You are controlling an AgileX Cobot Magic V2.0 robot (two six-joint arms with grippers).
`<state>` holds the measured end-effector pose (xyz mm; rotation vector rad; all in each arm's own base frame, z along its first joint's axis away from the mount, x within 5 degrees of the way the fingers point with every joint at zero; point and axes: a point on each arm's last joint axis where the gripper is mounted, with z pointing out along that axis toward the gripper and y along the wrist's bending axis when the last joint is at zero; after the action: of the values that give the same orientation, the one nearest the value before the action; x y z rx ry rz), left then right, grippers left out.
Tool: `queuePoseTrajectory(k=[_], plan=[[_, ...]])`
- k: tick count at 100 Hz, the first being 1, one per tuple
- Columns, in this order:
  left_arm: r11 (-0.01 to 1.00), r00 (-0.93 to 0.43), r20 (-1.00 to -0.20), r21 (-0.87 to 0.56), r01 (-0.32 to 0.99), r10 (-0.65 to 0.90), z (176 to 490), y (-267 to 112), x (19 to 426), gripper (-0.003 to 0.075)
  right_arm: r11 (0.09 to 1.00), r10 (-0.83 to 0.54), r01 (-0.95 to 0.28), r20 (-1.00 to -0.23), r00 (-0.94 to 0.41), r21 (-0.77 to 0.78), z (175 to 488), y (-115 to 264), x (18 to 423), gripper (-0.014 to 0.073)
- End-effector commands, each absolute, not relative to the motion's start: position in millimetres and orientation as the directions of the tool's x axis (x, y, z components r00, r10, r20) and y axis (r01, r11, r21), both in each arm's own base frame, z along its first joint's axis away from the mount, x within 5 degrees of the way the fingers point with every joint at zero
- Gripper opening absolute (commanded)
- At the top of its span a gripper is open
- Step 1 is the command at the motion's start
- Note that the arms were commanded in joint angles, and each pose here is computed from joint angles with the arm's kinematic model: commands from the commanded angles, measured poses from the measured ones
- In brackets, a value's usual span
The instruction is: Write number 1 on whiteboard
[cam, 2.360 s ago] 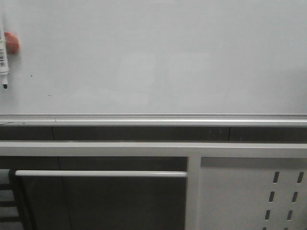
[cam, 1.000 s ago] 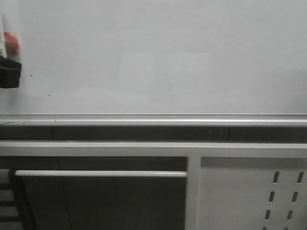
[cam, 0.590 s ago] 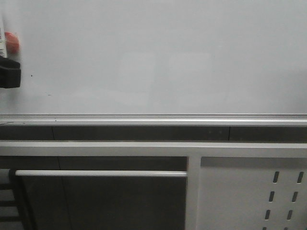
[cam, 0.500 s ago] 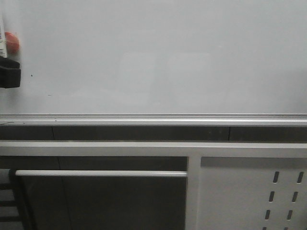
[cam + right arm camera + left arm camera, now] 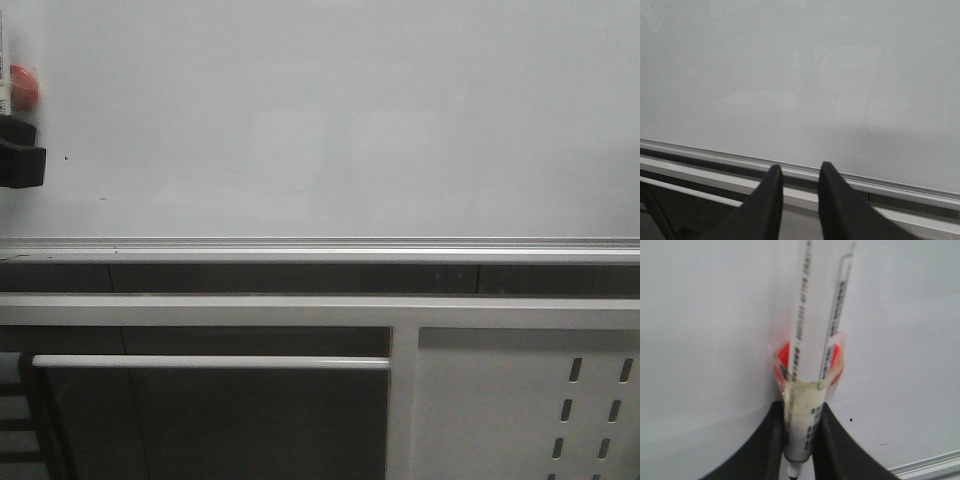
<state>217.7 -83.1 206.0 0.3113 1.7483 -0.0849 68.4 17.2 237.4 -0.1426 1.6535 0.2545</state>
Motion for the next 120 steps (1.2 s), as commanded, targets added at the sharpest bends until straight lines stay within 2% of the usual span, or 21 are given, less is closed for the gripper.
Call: queuePoseTrajectory(k=[1, 17, 36, 69, 86, 96, 120], plan=[[0.963, -0.035, -0.989, 0.129, 0.235, 0.141, 226.8, -85.8, 223.0, -0.0018, 0.962, 0.065, -0.265, -0.998, -0.017, 0.067, 254.3, 18.9, 69.6, 0.0158], [0.949, -0.058, -0.982, 0.157, 0.273, 0.179, 225.0, -87.8, 220.3, -0.0018, 0.962, 0.067, -0.265, -0.998, -0.018, 0.070, 254.3, 18.9, 69.6, 0.0158], [0.848, 0.009, -0.935, 0.324, 0.420, 0.354, 231.7, -96.6, 208.2, -0.0018, 0.952, 0.123, -0.280, -0.992, -0.024, 0.124, 257.1, 20.0, 69.0, 0.0158], [0.716, -0.020, -0.844, 0.441, 0.542, 0.535, 231.4, -95.6, 189.9, -0.0018, 0.882, 0.201, -0.435, -0.979, -0.004, 0.183, 298.9, 30.3, 64.2, 0.0158], [0.704, -0.060, -0.826, 0.437, 0.560, 0.561, 234.7, -92.2, 182.1, -0.0018, 0.832, 0.204, -0.486, -0.962, -0.180, 0.268, 305.2, 43.9, 72.8, 0.0158], [0.659, -0.097, -0.787, 0.435, 0.613, 0.609, 236.4, -96.9, 175.7, -0.0018, 0.817, 0.163, -0.502, -0.948, -0.272, 0.284, 302.9, 55.3, 81.9, 0.0158], [0.529, -0.075, -0.704, 0.454, 0.717, 0.706, 244.6, -115.2, 164.2, -0.0018, 0.764, 0.149, -0.558, -0.930, -0.336, 0.324, 314.0, 77.7, 94.4, 0.0158]])
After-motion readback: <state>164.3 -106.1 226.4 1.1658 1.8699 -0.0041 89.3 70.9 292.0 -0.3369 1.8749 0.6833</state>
